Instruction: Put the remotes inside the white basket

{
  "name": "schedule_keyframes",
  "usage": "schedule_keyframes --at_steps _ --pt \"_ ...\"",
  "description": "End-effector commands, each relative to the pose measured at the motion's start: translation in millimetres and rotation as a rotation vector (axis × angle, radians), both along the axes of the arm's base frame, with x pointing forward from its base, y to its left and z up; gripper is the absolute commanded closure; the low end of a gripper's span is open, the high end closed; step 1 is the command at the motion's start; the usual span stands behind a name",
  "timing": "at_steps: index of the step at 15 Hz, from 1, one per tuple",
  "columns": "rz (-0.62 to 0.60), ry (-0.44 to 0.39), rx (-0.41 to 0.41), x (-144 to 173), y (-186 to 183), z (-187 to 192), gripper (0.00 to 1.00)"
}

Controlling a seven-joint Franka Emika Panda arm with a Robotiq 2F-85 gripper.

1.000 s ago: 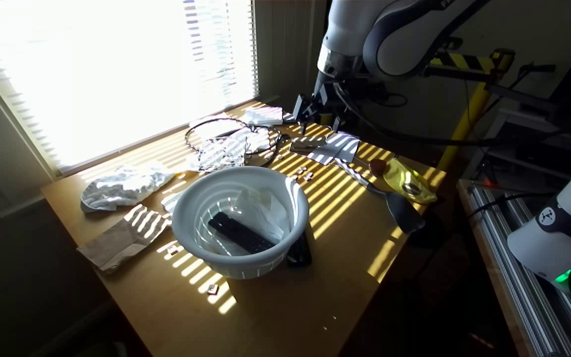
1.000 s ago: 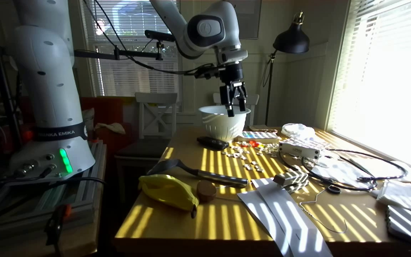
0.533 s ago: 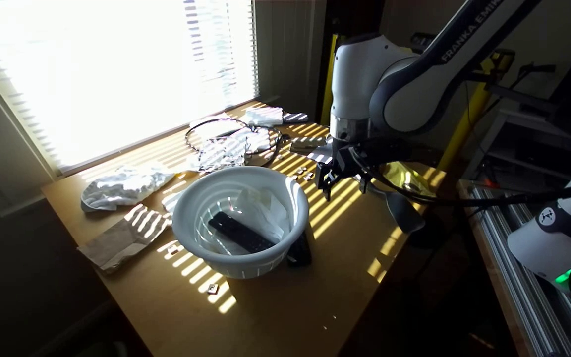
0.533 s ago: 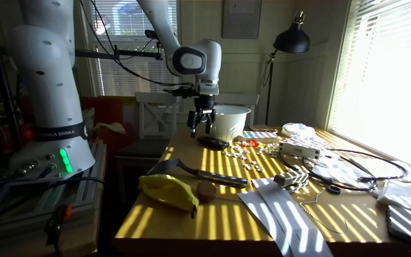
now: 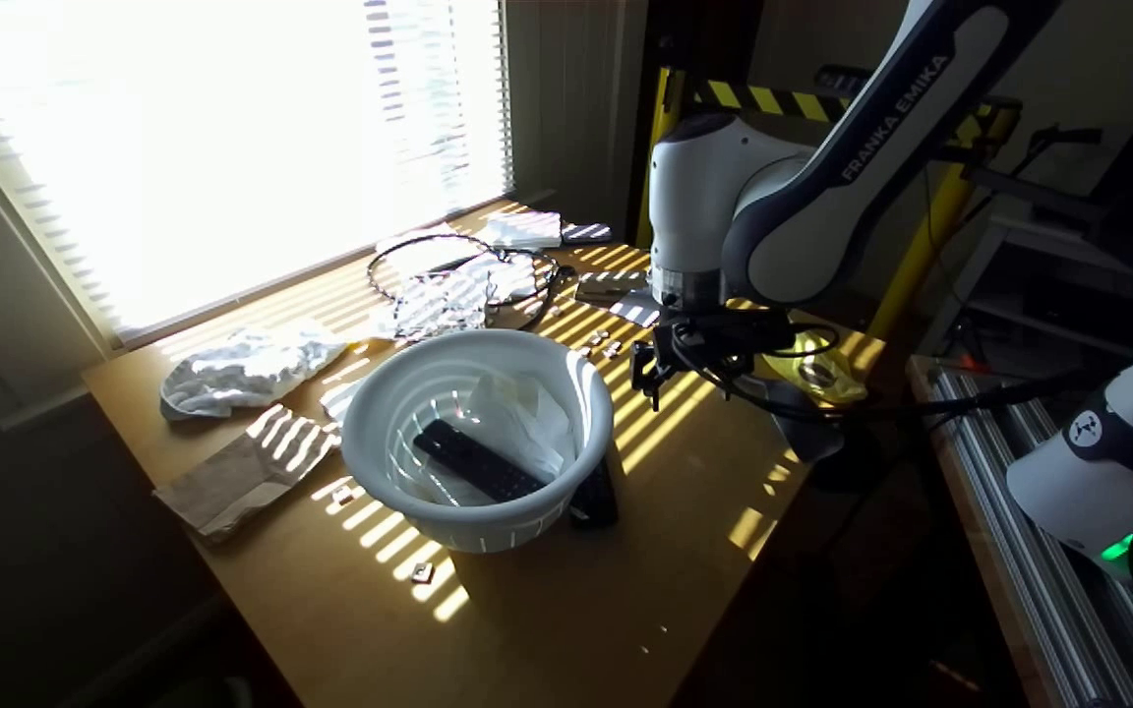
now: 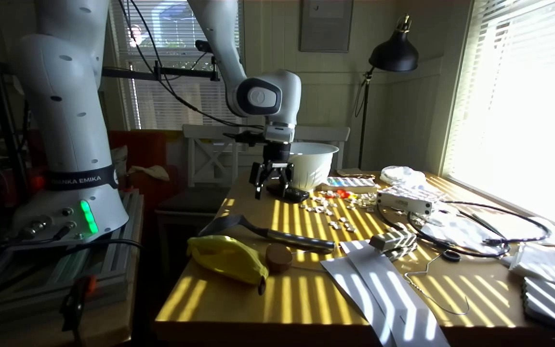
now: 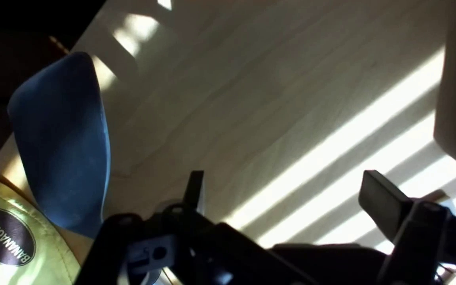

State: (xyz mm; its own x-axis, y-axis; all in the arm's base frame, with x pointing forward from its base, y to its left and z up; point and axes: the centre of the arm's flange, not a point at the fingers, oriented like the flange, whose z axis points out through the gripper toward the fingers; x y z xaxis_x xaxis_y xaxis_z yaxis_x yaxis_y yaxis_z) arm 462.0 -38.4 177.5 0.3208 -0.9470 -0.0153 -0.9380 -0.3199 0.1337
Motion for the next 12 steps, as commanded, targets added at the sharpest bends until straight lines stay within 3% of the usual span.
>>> schedule_keyframes --at_steps 1,4,12 --pt "-0.010 -0.098 0.040 24.9 9.9 -2.8 0.00" --pt "0.004 -0.161 0.045 51.4 23.2 -6.4 0.00" --pt "0.104 -0.203 0.116 102.3 42.8 -37.1 0.00"
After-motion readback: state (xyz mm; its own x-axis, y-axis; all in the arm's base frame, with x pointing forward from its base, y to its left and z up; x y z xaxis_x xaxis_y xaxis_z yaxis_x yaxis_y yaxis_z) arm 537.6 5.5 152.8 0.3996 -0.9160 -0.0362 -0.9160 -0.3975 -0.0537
